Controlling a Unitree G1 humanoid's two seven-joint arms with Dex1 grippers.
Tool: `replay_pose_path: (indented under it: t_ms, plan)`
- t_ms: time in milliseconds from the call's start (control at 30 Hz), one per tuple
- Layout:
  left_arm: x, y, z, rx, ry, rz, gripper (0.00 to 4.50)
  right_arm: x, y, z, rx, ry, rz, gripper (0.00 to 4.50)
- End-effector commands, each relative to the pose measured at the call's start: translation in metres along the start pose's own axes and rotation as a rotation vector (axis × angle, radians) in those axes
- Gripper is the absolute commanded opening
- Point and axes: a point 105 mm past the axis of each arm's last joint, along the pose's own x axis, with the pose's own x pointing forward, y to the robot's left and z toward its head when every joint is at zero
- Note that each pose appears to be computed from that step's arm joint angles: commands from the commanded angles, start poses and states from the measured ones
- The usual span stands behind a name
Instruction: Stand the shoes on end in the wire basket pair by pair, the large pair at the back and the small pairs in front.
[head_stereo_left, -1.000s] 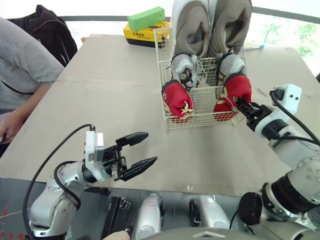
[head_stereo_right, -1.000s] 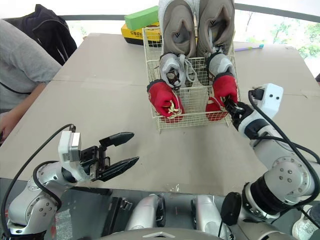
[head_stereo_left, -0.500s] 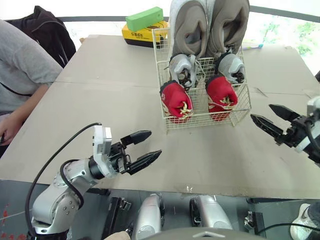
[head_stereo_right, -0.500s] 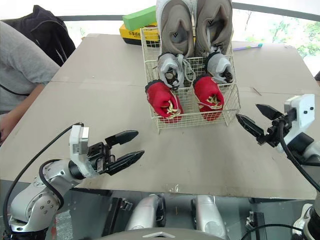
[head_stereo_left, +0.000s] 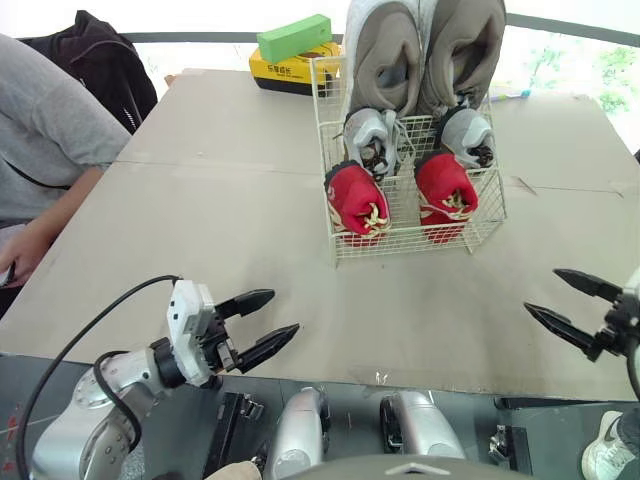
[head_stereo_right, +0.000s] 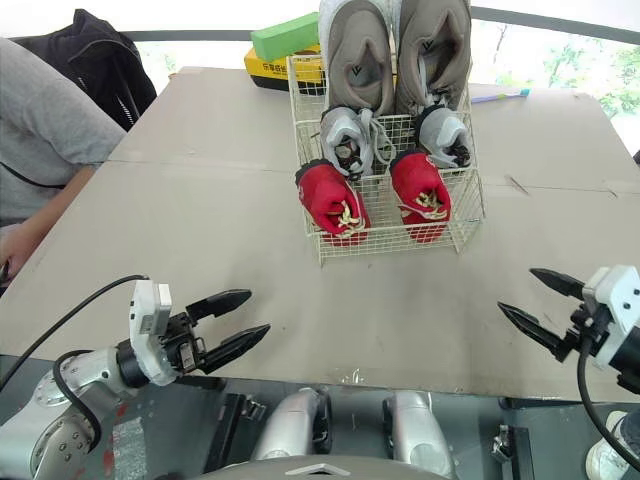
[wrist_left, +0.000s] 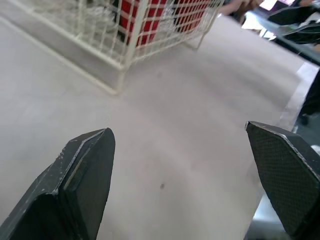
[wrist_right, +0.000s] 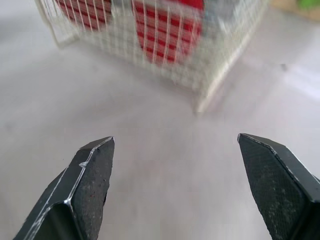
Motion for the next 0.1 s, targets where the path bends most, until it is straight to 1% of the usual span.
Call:
replay_pose_path:
  t_ms: [33, 100]
  plan:
    - [-0.0068, 0.0087, 0.0057, 0.05, 0.006, 0.006, 4.5, -0.007, -0.0053, 0.0064, -0.065, -0.014, -0.019, 3.76]
    - [-0.0063, 0.0142, 0.005, 0.083, 0.032, 0.019, 4.5, -0.0063, -0.0059, 0.0047, -0.068, -0.013, -0.022, 3.76]
